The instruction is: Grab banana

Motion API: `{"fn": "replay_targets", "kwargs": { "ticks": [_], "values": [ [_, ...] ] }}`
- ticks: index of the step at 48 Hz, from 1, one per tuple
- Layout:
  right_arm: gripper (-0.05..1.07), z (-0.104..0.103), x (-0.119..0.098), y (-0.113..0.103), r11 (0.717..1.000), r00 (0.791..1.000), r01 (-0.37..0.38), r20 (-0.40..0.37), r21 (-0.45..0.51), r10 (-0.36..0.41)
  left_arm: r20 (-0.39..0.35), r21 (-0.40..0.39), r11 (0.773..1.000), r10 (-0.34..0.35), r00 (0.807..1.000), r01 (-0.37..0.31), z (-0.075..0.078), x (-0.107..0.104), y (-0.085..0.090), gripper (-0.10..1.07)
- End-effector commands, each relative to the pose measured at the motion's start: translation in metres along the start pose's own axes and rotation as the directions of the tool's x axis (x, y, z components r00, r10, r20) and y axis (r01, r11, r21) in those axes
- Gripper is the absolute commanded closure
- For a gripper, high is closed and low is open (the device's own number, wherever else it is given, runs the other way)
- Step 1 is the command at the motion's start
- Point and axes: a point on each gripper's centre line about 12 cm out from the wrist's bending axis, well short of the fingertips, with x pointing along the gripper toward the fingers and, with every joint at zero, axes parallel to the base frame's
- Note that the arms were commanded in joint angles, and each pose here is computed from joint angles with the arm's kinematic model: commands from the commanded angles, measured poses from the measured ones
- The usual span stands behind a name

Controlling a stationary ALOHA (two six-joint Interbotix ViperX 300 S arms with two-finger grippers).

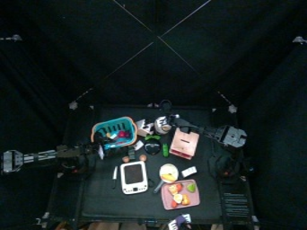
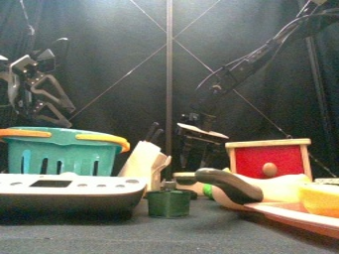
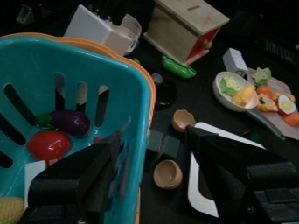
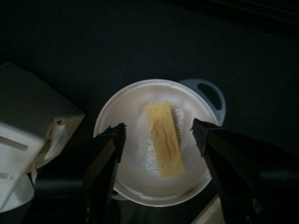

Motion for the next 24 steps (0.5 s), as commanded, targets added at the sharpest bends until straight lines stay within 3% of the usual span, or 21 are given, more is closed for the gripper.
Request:
{"fn": "replay_targets", "kwargs": {
  "ticks": [1,14,24],
  "values": [
    [0.08,0.012,-0.038,0.012,0.999,0.997,-0.052,0.064,-0.015,0.053,0.029,0.005,1.0,-0.016,0.999,0.016,0.01,0.001,-0.004,0.03],
    [0.08,-0.005,-0.099,0.033,0.989,0.988,-0.107,0.101,-0.098,0.117,0.021,0.07,0.995,-0.069,0.997,0.067,0.007,0.006,-0.01,0.03],
    [0.08,-0.041,-0.136,0.055,0.963,0.971,-0.204,0.085,-0.178,0.222,-0.017,0.127,0.983,-0.133,0.991,0.135,0.004,0.018,-0.021,0.03]
  ]
}}
